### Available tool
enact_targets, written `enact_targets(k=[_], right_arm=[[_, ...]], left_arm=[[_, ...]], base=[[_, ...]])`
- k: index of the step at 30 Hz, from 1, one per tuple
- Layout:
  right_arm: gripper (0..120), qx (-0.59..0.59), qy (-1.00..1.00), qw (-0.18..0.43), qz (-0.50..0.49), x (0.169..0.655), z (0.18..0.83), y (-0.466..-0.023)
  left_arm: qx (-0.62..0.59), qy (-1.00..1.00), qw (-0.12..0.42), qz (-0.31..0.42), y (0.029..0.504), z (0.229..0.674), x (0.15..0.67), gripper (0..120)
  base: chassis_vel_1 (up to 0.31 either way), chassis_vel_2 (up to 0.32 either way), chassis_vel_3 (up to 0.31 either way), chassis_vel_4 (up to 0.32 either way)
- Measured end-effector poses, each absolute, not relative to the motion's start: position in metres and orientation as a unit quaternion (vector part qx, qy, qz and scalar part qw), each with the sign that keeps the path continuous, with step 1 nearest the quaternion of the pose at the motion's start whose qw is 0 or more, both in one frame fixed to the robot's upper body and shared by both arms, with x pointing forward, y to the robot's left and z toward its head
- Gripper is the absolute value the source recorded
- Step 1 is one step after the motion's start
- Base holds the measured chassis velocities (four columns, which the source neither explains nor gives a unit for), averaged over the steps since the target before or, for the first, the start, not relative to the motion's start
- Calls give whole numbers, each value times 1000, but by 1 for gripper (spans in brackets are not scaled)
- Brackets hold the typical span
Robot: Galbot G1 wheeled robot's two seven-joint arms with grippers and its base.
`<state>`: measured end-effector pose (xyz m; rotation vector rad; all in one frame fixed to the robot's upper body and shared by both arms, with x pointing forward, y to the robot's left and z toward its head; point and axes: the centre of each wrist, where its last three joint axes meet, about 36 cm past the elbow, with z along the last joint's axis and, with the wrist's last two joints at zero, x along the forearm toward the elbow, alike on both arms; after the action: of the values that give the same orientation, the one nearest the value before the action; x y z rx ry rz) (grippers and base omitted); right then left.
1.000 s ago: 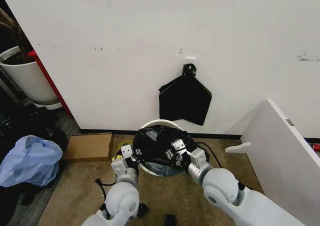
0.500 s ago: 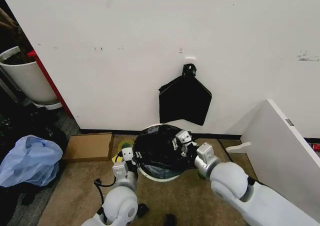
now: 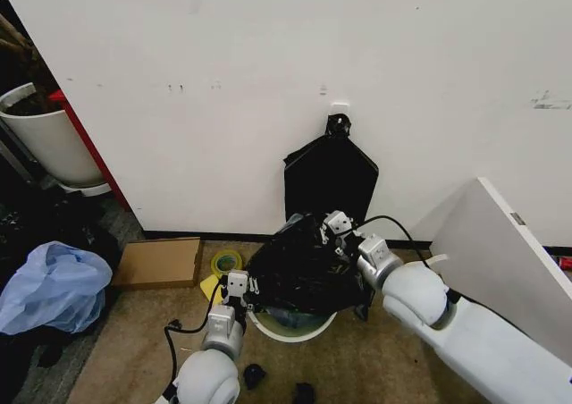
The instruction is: Place the garbage bag over the trash bin.
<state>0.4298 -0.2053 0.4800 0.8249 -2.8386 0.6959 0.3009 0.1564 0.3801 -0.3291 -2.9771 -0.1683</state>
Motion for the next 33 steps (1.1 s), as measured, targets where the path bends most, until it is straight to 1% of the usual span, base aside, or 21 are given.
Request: enact_targets(k=[1, 4, 7, 9, 12, 14, 17, 20, 21, 27, 28, 29, 30, 33], right_arm=[[0, 270, -932, 57, 236, 434, 478, -212], [0, 265, -929, 66, 249, 441, 472, -227], [0, 264, -929, 71, 247, 443, 471, -232], [0, 267, -932, 85, 231, 444, 471, -239], [0, 284, -934, 122, 179, 442, 470, -251], [0, 287, -935, 128, 166, 441, 470, -253], [0, 288, -940, 141, 115, 437, 472, -259], [12, 270, -949, 153, 54, 438, 478, -265], [12, 270, -949, 153, 54, 438, 478, -265], [37, 236, -954, 181, -32, 441, 482, -282], [42, 229, -955, 181, -45, 441, 484, -285], [42, 229, -955, 181, -45, 441, 484, -285], [45, 221, -957, 180, -61, 442, 487, -288], [57, 203, -959, 167, -109, 440, 502, -294]], left_arm=[[-116, -990, 54, -57, 157, 379, 300, 1], [-122, -991, 25, -51, 157, 376, 300, 1], [-122, -991, 13, -45, 157, 374, 299, 1], [-122, -992, 2, -37, 158, 373, 299, 1], [-121, -992, -11, -26, 159, 370, 298, 1], [-120, -993, -11, -21, 159, 370, 298, 1], [-110, -994, -2, 0, 160, 371, 300, 1], [-98, -995, 11, 18, 163, 372, 303, 1], [-98, -995, 11, 18, 163, 372, 303, 1], [-87, -994, 40, 52, 167, 376, 305, 1], [-87, -994, 43, 53, 168, 376, 305, 1], [-87, -994, 43, 53, 168, 376, 305, 1], [-85, -994, 46, 55, 169, 376, 305, 1], [-73, -993, 62, 64, 172, 377, 307, 1]], base=[[0, 0, 0, 0], [0, 0, 0, 0], [0, 0, 0, 0], [0, 0, 0, 0], [0, 0, 0, 0], [0, 0, 0, 0], [0, 0, 0, 0], [0, 0, 0, 0], [0, 0, 0, 0], [0, 0, 0, 0], [0, 0, 0, 0], [0, 0, 0, 0], [0, 0, 0, 0], [0, 0, 0, 0]])
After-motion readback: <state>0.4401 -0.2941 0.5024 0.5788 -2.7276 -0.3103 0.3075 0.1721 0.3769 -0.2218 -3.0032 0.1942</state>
